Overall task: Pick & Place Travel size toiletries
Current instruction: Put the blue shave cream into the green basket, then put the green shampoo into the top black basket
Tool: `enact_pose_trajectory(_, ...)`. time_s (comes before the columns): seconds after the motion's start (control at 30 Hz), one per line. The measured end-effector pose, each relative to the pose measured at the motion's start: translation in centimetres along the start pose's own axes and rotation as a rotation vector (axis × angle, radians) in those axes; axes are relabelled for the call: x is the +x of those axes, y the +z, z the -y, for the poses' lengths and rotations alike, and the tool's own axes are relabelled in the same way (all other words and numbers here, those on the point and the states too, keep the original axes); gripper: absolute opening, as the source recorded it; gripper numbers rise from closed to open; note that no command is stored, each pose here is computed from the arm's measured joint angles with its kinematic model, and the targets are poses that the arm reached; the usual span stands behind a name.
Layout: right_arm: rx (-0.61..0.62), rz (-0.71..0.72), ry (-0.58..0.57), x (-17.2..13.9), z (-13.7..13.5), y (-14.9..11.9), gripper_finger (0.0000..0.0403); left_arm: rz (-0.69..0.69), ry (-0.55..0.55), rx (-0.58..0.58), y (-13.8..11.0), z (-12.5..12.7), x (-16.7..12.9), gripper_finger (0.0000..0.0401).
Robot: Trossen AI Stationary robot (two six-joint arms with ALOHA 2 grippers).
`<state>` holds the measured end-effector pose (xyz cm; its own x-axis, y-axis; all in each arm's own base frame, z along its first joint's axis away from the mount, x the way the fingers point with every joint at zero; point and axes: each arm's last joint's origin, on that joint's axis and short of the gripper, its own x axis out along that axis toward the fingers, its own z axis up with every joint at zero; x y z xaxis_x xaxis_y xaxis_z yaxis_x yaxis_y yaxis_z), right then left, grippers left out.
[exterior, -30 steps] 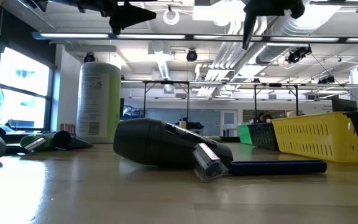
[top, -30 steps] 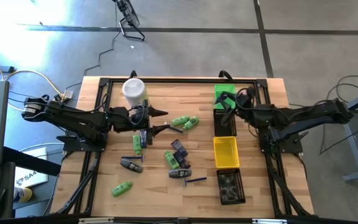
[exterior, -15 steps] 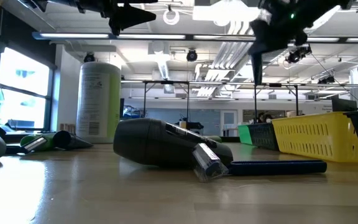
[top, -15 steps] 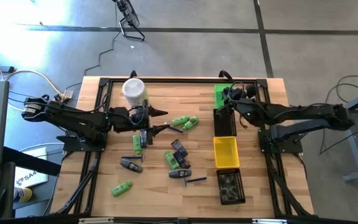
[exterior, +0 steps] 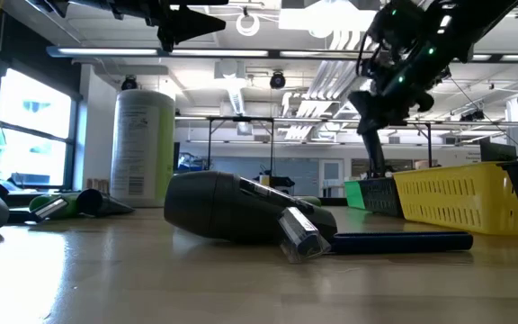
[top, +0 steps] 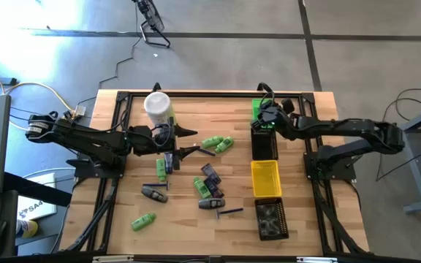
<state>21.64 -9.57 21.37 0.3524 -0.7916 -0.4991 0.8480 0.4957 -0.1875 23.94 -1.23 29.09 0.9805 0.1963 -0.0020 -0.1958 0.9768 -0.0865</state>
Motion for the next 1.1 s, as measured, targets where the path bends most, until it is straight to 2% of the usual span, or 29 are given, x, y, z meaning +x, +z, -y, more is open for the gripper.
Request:
enact_pose_trajectory(0.3, -0.015, -0.111, -0.040, 2.8, -0.1, -1.4, 0.0132, -0.003, 0.000, 0.001, 0.0, 0.0, 0.0, 0.0262)
enact_pose_trajectory(0.7, 0.010, -0.143, -0.014, 3.5, 0.5, -1.5, 0.0138, -0.003, 0.000, 0.001, 0.0, 0.0, 0.0, 0.0262)
enact_pose_trajectory(1.0, 0.007, -0.124, -0.072, 3.5, 0.7, -1.4, 0.0223, -0.003, 0.000, 0.001, 0.0, 0.0, 0.0, 0.0262)
enact_pose_trajectory(1.1, 0.009, -0.103, -0.103, 3.3, 0.8, -1.2, 0.0239, -0.003, 0.000, 0.001, 0.0, 0.0, 0.0, 0.0262)
